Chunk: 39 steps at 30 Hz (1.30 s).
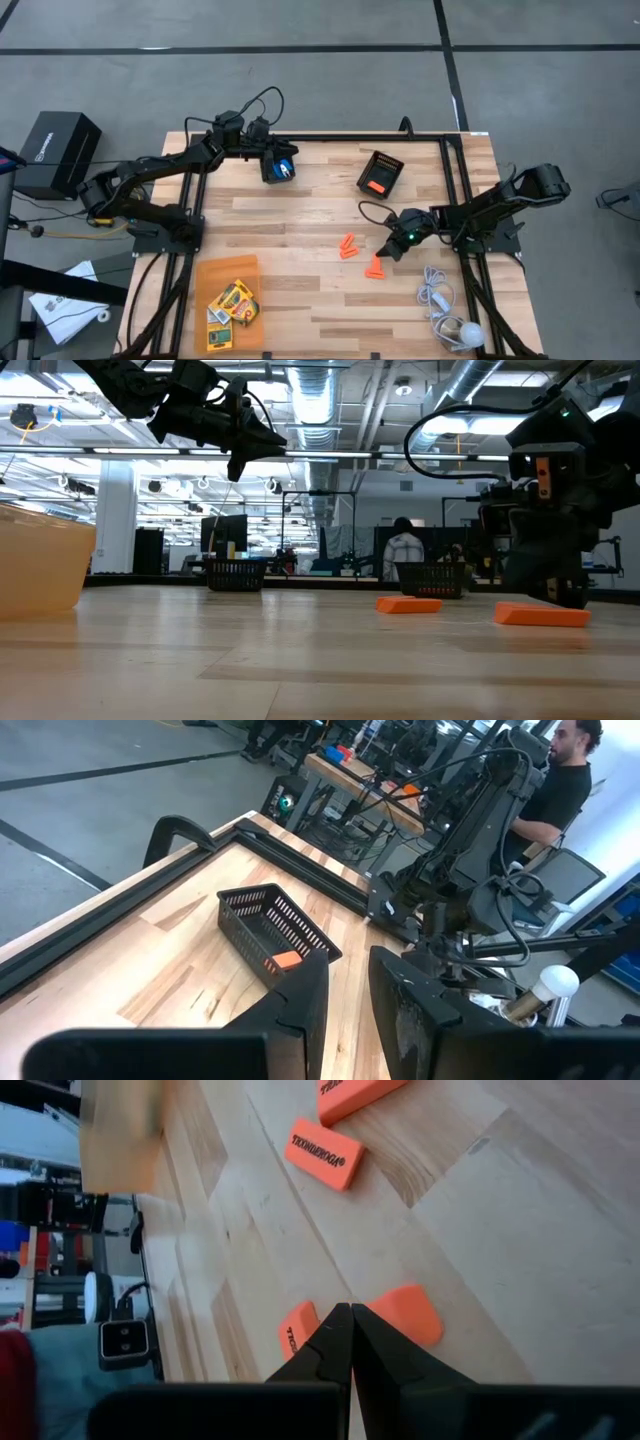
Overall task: Pick & Place School Supplies
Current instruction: Put the orange eraser into the right black bin
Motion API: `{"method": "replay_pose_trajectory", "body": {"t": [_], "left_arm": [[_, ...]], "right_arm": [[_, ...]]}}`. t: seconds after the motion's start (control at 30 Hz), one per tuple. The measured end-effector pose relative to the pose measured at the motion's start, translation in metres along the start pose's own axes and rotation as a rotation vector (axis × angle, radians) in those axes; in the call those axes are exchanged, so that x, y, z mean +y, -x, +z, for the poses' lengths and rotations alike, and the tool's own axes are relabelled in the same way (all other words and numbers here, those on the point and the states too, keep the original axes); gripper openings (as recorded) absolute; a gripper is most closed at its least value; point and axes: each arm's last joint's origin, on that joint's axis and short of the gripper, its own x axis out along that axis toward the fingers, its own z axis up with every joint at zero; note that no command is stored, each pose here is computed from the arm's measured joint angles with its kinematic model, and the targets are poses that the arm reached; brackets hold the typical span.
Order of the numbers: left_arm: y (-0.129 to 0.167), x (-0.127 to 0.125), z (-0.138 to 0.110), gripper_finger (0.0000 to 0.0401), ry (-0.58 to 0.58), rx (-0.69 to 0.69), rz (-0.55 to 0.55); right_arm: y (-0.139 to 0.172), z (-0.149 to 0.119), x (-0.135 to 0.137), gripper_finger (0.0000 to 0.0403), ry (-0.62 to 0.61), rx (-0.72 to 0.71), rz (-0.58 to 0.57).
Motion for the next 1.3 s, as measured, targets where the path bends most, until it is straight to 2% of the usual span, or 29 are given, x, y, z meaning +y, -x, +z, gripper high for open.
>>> {"method": "replay_pose_trajectory", "body": {"t": [0.27,0.43,0.53,0.67,0.77,0.83,0.9,1.03,1.1,1.23,1.3], "left_arm": [[0.0,0.0,0.0,0.0072,-0.055,0.001,0.001],[0.0,0.0,-0.001,0.0072,-0.055,0.007,0.003],[0.0,0.0,-0.001,0.0072,-0.059,0.009,0.004],[0.0,0.001,-0.002,0.0072,-0.092,0.013,0.006],[0.0,0.001,-0.002,0.0072,-0.12,0.016,0.006],[0.0,0.001,-0.002,0.0072,-0.121,0.015,0.006],[0.0,0.001,-0.002,0.0072,-0.121,0.015,0.006],[0.0,0.001,-0.001,0.0072,-0.125,0.01,0.005],[0.0,0.001,-0.001,0.0072,-0.126,0.009,0.004],[0.0,0.001,-0.001,0.0072,-0.127,0.007,0.004],[0.0,0.001,-0.001,0.0072,-0.127,0.006,0.003]], "right_arm": [[-0.001,-0.002,0.002,0.0,-0.018,0.001,0.006],[-0.001,-0.004,0.002,0.0,-0.096,0.034,0.016],[0.0,-0.008,0.0,0.0,-0.167,0.139,0.016],[0.0,-0.007,0.0,0.0,-0.179,0.138,0.016],[0.0,-0.003,-0.001,0.0,-0.186,0.143,-0.116],[-0.001,0.005,0.002,0.0,-0.178,0.121,-0.162],[-0.001,0.019,0.011,0.0,-0.117,0.084,-0.168],[0.002,0.053,0.024,0.0,0.031,-0.094,-0.231],[0.005,0.069,0.034,0.0,0.181,-0.146,-0.225],[0.012,0.098,0.056,0.0,0.566,-0.176,-0.263],[0.015,0.106,0.056,0.0,0.666,-0.123,-0.3]]}}
